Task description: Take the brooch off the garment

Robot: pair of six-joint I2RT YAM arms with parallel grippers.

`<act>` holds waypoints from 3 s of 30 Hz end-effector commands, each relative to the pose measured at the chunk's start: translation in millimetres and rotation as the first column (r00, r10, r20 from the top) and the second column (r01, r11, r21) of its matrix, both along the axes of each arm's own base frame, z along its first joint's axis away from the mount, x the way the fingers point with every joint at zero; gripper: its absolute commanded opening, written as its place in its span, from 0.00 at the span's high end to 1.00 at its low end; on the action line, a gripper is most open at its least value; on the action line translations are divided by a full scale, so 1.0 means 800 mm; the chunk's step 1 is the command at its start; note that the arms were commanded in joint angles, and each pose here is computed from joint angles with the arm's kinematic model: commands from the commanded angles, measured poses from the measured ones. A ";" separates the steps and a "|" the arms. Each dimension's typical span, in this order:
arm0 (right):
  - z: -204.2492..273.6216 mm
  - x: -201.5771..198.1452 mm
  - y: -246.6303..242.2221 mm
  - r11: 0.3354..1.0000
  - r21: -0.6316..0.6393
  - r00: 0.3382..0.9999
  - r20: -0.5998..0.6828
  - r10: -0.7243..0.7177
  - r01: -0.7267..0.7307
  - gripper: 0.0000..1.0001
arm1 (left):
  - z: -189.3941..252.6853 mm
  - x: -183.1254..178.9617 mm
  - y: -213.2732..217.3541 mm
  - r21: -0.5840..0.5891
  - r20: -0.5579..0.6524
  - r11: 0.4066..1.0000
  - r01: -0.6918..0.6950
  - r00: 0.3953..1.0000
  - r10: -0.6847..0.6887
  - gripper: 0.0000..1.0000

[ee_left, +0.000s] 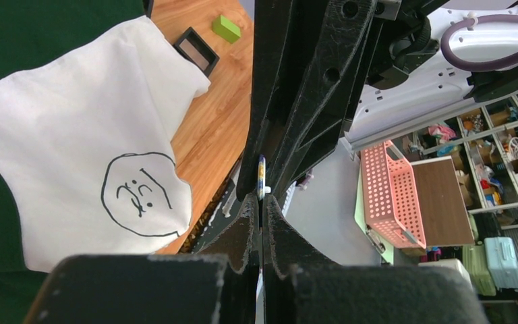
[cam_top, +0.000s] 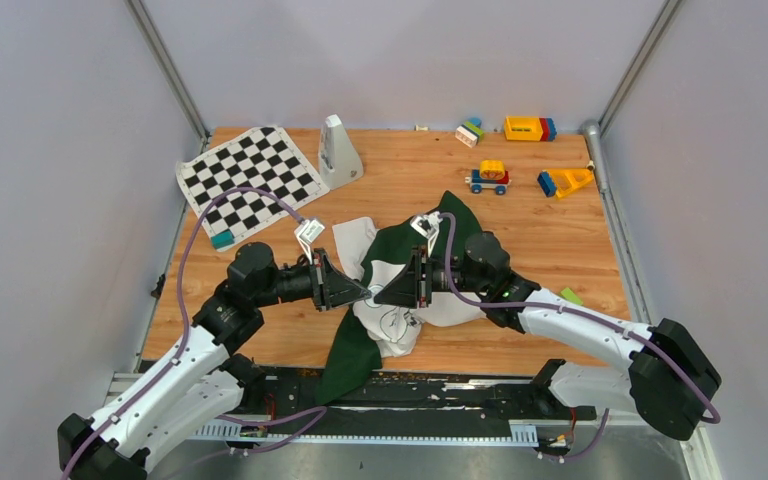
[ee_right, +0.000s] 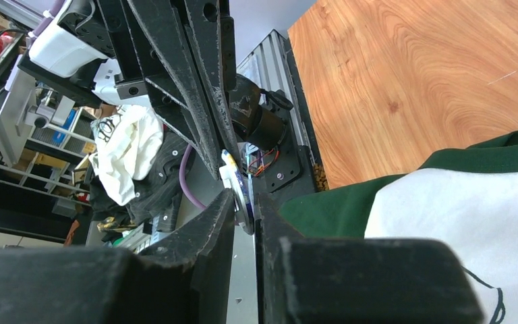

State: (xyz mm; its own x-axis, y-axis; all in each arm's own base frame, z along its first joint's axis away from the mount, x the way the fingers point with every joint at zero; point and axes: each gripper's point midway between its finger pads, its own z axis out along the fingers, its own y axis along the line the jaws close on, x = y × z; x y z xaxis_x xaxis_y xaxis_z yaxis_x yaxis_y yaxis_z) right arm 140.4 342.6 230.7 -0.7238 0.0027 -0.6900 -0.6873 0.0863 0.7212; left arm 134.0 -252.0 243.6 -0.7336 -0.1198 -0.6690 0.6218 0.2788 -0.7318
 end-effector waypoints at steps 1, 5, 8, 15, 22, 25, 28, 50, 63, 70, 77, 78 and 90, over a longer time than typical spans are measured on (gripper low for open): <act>0.017 0.016 0.007 0.999 0.020 0.999 0.009 -0.050 0.050 0.86 | 0.020 -0.013 -0.003 -0.048 0.066 0.997 0.063 0.996 -0.060 1.00; 0.013 0.022 0.007 0.997 0.004 0.997 -0.012 -0.078 0.078 0.88 | 0.019 -0.013 -0.003 -0.047 0.067 0.997 0.064 0.996 -0.061 1.00; 0.011 0.024 0.006 0.995 0.003 0.995 -0.016 -0.095 0.095 0.84 | 0.017 -0.012 -0.003 -0.043 0.064 0.997 0.062 0.996 -0.059 1.00; 0.014 0.024 0.000 0.992 0.023 0.992 -0.003 -0.124 0.124 0.75 | 0.003 0.000 0.003 0.012 0.042 1.000 -0.014 0.999 0.014 1.00; 0.012 0.023 -0.007 0.989 0.025 0.989 0.006 -0.145 0.145 0.70 | -0.012 0.007 0.007 0.051 0.027 0.997 -0.051 0.998 0.050 1.00; 0.011 0.023 -0.008 0.989 0.023 0.989 0.010 -0.147 0.147 0.63 | -0.012 0.008 0.007 0.052 0.027 0.997 -0.052 0.998 0.050 1.00; 0.010 0.021 -0.008 0.991 0.021 0.991 0.019 -0.136 0.135 0.50 | -0.010 0.008 0.007 0.049 0.028 0.997 -0.054 0.998 0.052 1.00; -0.040 0.078 -0.087 0.790 -0.276 0.822 0.003 -0.569 0.547 0.24 | -0.063 0.026 -0.030 0.176 -0.035 0.983 -0.059 0.997 0.066 1.00; -0.092 0.122 -0.245 0.344 -0.462 0.422 0.075 -0.903 0.817 0.06 | -0.236 0.094 -0.036 0.559 -0.173 0.822 -0.108 0.955 0.243 1.00; -0.118 0.136 -0.274 0.178 -0.539 0.280 0.114 -0.953 0.824 0.00 | -0.296 0.160 0.102 0.776 -0.058 0.536 -0.333 0.808 0.586 1.00; -0.120 0.163 -0.301 0.060 -0.574 0.173 0.145 -0.974 0.817 0.12 | -0.284 0.213 0.216 0.886 0.129 0.173 -0.431 0.587 0.799 1.00; -0.118 0.167 -0.306 0.045 -0.573 0.158 0.149 -0.976 0.819 0.15 | -0.281 0.217 0.228 0.889 0.146 0.143 -0.436 0.564 0.813 1.00; -0.130 0.221 -0.291 0.118 -0.651 0.402 0.307 -0.863 0.750 0.36 | -0.124 0.229 0.164 0.694 0.317 0.394 -0.602 0.747 0.584 1.00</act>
